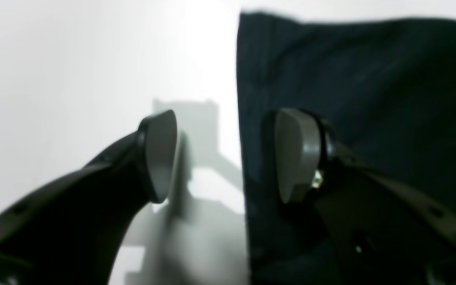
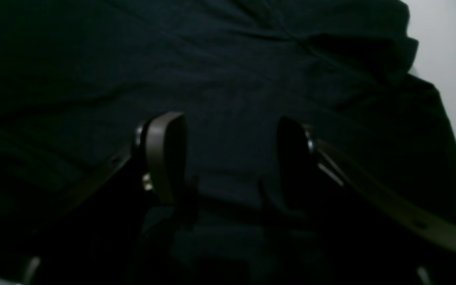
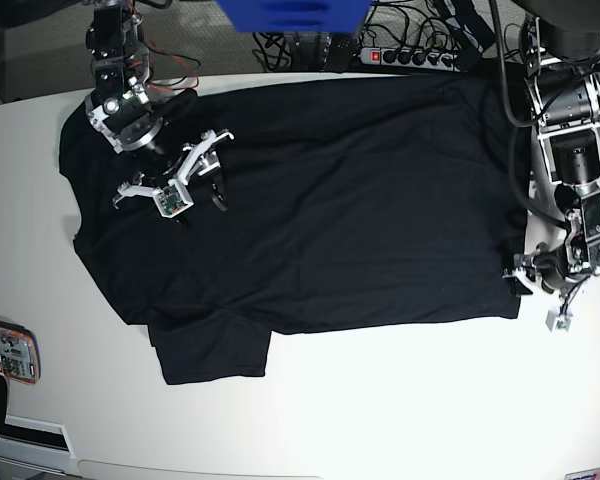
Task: Fold the T-shirt properly
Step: 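Move the right gripper to the sleeve corner and the left gripper to the hem corner, then grasp the shirt's side edge with both grippers, then lift the side edge with both grippers and fold it toward the collar edge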
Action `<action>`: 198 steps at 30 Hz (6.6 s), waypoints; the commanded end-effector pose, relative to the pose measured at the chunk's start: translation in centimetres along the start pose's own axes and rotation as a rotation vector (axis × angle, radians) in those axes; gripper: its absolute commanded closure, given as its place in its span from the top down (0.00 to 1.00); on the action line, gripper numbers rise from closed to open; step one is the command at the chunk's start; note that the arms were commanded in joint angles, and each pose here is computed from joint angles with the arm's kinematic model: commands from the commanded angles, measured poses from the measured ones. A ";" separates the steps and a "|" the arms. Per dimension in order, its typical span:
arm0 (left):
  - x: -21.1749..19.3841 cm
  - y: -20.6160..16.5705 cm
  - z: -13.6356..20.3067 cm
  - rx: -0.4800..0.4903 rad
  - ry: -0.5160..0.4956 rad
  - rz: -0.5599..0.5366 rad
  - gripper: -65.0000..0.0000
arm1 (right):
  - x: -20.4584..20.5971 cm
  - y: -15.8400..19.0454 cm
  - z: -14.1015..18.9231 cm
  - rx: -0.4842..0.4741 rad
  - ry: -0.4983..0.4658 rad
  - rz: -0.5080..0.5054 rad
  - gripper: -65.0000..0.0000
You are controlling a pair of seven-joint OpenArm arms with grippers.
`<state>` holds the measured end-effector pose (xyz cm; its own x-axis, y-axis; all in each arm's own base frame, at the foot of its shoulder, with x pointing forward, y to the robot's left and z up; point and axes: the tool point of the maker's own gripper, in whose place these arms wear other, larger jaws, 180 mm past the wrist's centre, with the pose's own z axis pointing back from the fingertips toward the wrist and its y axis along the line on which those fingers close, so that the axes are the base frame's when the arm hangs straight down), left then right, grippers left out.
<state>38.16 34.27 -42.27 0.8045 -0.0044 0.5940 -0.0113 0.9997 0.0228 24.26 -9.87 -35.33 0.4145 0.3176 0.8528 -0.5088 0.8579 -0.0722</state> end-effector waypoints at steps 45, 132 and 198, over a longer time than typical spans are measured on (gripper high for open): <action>2.7 -5.9 0.7 -0.063 -0.150 -0.068 0.00 | 1.6 -0.6 0.1 -0.012 -0.055 0.010 0.53; 0.7 -5.9 1.3 -0.057 -0.138 -0.089 0.00 | 0.6 -20.0 -16.2 -0.194 0.169 -0.190 0.00; -4.2 -5.2 15.1 0.147 -0.356 -0.055 0.00 | -3.5 -15.0 0.5 -0.375 0.062 0.040 0.00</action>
<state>25.54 28.18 -33.91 0.5784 -0.0721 0.8126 -0.0725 0.9876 0.1392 29.22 -23.45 -38.55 0.4923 0.3583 0.7932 -0.2372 0.9321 -0.2738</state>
